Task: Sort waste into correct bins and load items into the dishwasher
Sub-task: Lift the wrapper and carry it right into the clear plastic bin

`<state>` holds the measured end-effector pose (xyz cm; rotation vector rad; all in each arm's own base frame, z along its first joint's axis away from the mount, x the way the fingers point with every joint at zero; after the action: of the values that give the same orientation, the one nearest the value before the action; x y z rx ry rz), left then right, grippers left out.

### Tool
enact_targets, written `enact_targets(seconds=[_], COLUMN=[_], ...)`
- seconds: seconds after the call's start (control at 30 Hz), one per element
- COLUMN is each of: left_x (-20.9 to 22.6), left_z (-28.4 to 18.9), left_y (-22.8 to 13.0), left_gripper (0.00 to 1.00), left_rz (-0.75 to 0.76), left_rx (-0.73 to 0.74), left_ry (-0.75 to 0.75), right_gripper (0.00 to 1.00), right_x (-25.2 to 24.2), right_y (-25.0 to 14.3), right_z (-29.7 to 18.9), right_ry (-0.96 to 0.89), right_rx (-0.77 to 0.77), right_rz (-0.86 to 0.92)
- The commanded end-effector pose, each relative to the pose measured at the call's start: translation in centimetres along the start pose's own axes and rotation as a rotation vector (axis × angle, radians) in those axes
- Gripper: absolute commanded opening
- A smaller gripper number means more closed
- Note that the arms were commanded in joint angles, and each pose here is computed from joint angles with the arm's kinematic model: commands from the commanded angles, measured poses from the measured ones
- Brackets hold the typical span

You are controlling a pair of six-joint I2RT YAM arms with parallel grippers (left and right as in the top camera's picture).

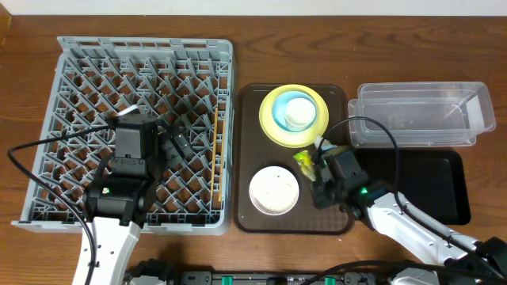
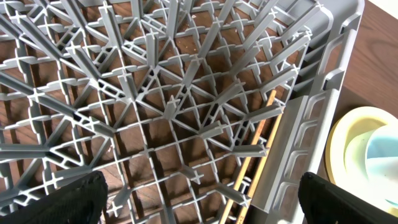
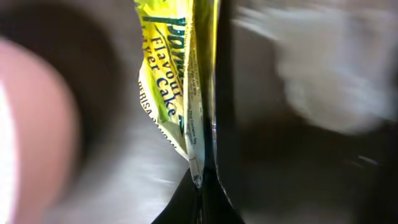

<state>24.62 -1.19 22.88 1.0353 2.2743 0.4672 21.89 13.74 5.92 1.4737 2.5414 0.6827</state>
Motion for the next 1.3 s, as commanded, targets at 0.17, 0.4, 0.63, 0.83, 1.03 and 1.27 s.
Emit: enact_targets(seconds=[0.17,0.4,0.63,0.83,1.03,1.27], left_x=[0.2,0.2,0.2,0.2,0.2,0.2], left_z=[0.1,0.1,0.1,0.1,0.1,0.1], left_y=[0.0,0.0,0.0,0.0,0.0,0.0], left_gripper=[0.99,0.99,0.99,0.99,0.99,0.99], left_rz=[-0.01,-0.01,-0.01,-0.01,-0.01,-0.01], left_rx=[0.001,0.001,0.001,0.001,0.001,0.001], left_ry=[0.007,0.007,0.007,0.007,0.007,0.007], right_gripper=[0.01,0.01,0.01,0.01,0.01,0.01], right_x=[2.8,0.8,-3.7,-5.7,-7.2,-9.9], right_y=[6.1,6.9,4.5,2.7,1.9,2.4], right_z=[-4.2,-7.0,-11.6,-15.3,-17.4,-17.2], right_ry=[0.251,0.097,-0.249,-0.425,-0.568,-0.646], right_rx=[-0.197,-0.273,-0.318,-0.396,-0.451,-0.42], right_rz=[0.0,0.085,0.272,0.409,0.457,0.495])
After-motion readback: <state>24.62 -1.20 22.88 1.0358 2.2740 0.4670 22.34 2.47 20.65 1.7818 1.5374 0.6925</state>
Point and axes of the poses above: each gripper's point midway between its finger pads, its own z axis out along the fingers, its own x axis along the line the jaws close on, y = z × x, the point moved 6 cm from there along -z, back along the fingers, and after that the axes turned 12 degrees about -z, right-handed, at the moved point
